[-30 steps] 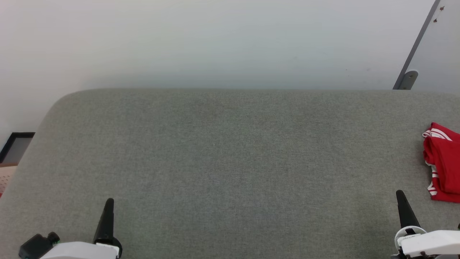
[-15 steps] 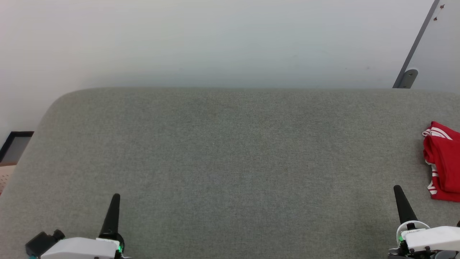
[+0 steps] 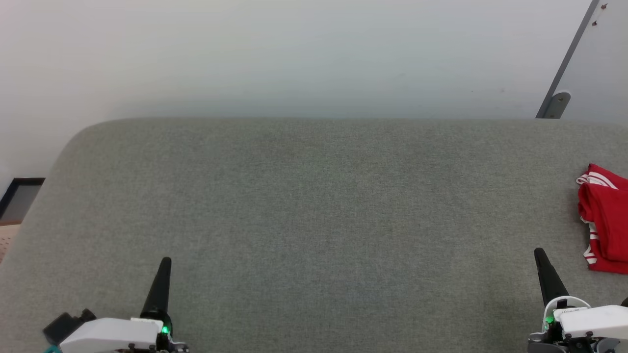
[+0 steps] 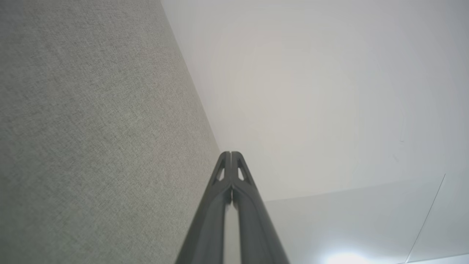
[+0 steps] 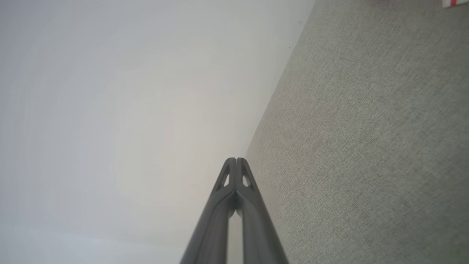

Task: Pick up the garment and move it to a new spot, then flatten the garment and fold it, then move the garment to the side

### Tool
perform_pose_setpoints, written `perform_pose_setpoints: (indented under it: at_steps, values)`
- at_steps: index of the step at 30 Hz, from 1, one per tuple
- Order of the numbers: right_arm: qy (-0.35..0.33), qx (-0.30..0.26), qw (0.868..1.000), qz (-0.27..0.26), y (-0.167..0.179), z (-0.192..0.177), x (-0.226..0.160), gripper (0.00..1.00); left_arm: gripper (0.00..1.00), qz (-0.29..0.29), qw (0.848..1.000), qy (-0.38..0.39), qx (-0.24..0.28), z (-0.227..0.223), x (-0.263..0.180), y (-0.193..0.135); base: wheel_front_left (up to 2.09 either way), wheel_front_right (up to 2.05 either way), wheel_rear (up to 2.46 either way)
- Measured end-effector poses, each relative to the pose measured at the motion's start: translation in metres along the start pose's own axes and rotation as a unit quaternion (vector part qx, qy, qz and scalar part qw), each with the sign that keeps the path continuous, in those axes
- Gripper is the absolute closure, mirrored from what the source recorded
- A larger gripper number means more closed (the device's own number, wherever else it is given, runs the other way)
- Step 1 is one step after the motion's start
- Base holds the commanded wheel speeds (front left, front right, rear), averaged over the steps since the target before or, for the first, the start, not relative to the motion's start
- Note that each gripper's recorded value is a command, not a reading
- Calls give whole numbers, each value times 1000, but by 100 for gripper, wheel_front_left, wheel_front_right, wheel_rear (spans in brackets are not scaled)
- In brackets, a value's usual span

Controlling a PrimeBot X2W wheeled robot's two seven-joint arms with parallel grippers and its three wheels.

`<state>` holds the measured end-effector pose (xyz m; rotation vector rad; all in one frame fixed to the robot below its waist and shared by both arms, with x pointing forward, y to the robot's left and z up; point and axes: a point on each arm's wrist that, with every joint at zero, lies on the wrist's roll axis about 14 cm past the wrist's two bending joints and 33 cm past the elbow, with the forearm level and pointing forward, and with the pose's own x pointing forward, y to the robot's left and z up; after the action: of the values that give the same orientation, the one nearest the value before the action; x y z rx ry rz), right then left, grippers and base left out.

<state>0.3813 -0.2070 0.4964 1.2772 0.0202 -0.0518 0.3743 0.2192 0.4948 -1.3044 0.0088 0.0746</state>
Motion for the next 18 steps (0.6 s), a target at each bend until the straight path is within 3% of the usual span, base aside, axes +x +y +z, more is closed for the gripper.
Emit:
perform_pose_setpoints:
  at_steps: [18]
  values:
    - [6,79,997,8,4,-3,3,100,100,-12,997,13,-72,-9,7,-8,0,0,0]
